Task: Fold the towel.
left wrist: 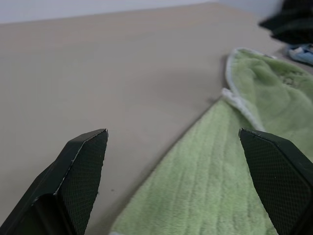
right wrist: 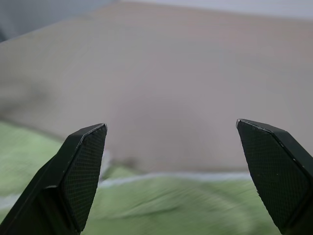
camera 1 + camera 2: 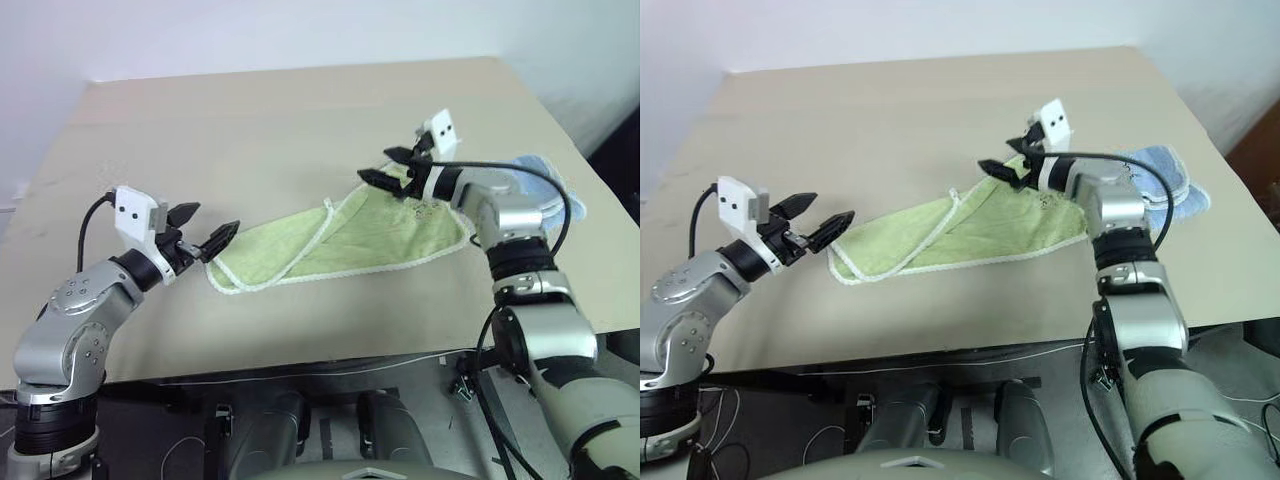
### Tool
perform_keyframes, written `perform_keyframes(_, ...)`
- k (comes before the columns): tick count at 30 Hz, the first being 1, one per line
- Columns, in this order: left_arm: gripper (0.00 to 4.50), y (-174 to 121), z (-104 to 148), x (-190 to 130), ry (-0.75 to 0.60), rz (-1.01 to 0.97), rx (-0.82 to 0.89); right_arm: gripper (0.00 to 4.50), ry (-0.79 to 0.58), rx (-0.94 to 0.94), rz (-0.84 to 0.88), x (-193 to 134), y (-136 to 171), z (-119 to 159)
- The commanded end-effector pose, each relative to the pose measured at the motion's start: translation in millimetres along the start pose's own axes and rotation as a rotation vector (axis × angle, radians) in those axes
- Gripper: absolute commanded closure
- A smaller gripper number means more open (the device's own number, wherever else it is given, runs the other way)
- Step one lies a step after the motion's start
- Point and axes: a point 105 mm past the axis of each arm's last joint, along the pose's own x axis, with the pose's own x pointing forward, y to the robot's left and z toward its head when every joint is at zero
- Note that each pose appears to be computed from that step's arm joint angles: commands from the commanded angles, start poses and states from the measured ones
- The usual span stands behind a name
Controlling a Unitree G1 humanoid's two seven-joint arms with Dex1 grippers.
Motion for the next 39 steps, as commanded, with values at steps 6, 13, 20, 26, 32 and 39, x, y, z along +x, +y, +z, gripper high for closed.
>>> perform_keyframes(6, 0.00, -32, 19, 4, -0.061, -0.269, 0.061, 0.02, -0.004, 0.036, -0.022, -12, -22, 28)
perform_keyframes(13, 0.00, -45, 12, 1, 0.026, -0.452, 0.110, 0.02, 0.208, -0.020, -0.130, -15, -40, 8)
perform_keyframes(20, 0.00, -56, -1, -10, 0.093, -0.496, 0.090, 0.02, 0.298, -0.046, -0.120, -11, -37, 5)
perform_keyframes(26, 0.00, -59, -7, -10, 0.068, -0.439, 0.079, 0.02, 0.261, -0.081, -0.272, 6, -42, 11)
perform_keyframes(32, 0.00, -67, -6, -13, 0.048, -0.397, 0.065, 0.02, 0.234, -0.022, -0.380, 20, -39, 0)
perform_keyframes(39, 0.00, -65, 1, -20, 0.032, -0.325, 0.068, 0.02, 0.182, 0.060, -0.416, 19, -42, 2)
